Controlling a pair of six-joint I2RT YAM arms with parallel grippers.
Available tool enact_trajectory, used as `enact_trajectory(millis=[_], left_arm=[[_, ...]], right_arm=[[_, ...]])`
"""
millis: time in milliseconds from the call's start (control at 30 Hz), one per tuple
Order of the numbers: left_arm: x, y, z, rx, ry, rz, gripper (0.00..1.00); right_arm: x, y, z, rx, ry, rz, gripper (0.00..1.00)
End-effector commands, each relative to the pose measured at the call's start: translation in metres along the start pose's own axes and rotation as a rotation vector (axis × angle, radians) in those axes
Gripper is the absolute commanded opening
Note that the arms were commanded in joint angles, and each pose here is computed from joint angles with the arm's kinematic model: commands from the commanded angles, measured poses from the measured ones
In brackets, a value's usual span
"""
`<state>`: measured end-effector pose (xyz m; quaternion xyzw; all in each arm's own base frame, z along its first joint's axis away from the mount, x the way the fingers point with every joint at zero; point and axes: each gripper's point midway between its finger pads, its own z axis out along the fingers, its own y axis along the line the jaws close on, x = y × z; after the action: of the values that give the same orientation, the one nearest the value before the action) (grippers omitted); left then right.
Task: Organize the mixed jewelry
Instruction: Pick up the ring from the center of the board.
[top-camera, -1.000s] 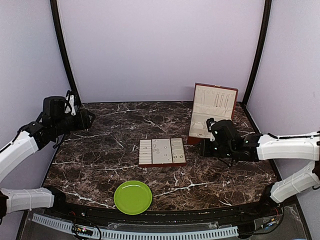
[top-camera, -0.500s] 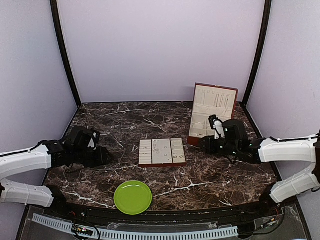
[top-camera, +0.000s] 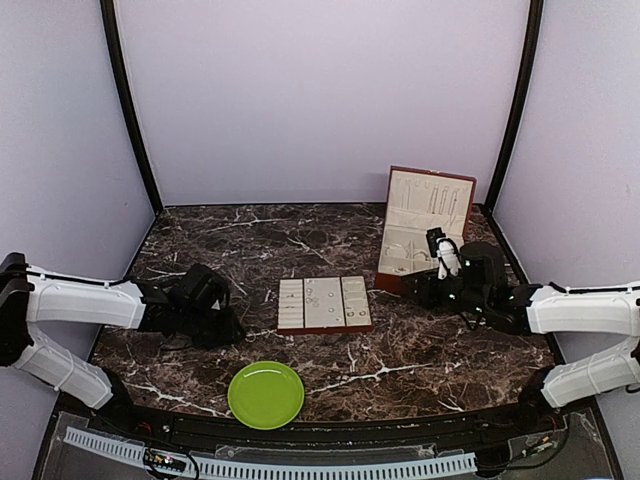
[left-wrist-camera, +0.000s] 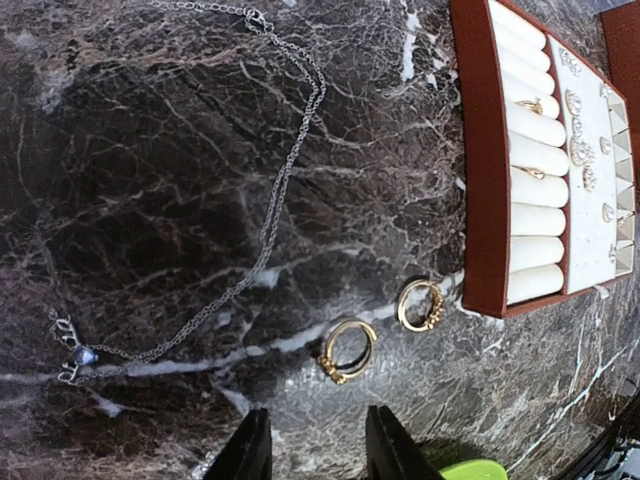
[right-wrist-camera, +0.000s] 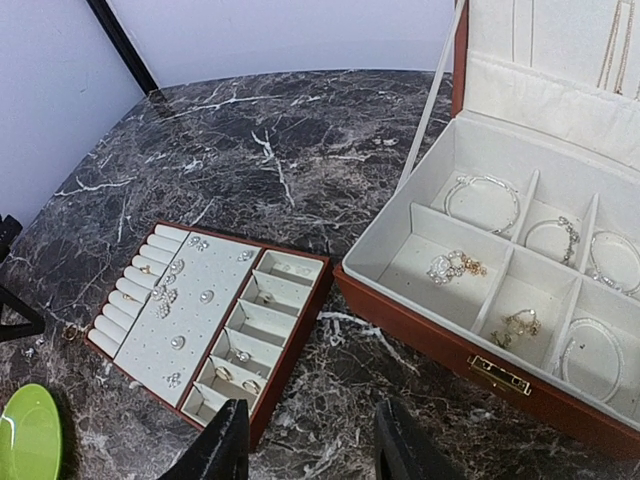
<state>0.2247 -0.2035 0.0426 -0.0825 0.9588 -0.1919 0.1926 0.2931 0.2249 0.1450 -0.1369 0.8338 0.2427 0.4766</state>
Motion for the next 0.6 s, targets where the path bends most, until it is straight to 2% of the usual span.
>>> enact_trajectory(millis=[0,267,567], left_arm=[[-0.016,-0.02,0.004,0.001,-0.034,-0.009,0.35],[-0.01,-0.015,0.021,-0.093,0.017,0.001,0.31],[-0.006,-0.009,0.024,-0.188,0.019,0.023,0.31]], right_arm=[[-0.003,-0.002,0.0,0.001,-0.031,0.007,0.43],[-0.001,-0.006,0.001,0.017,-0.032,0.001,0.43],[-0.002,-0.008,-0.001,0.032,-0.038,0.0,0.43]])
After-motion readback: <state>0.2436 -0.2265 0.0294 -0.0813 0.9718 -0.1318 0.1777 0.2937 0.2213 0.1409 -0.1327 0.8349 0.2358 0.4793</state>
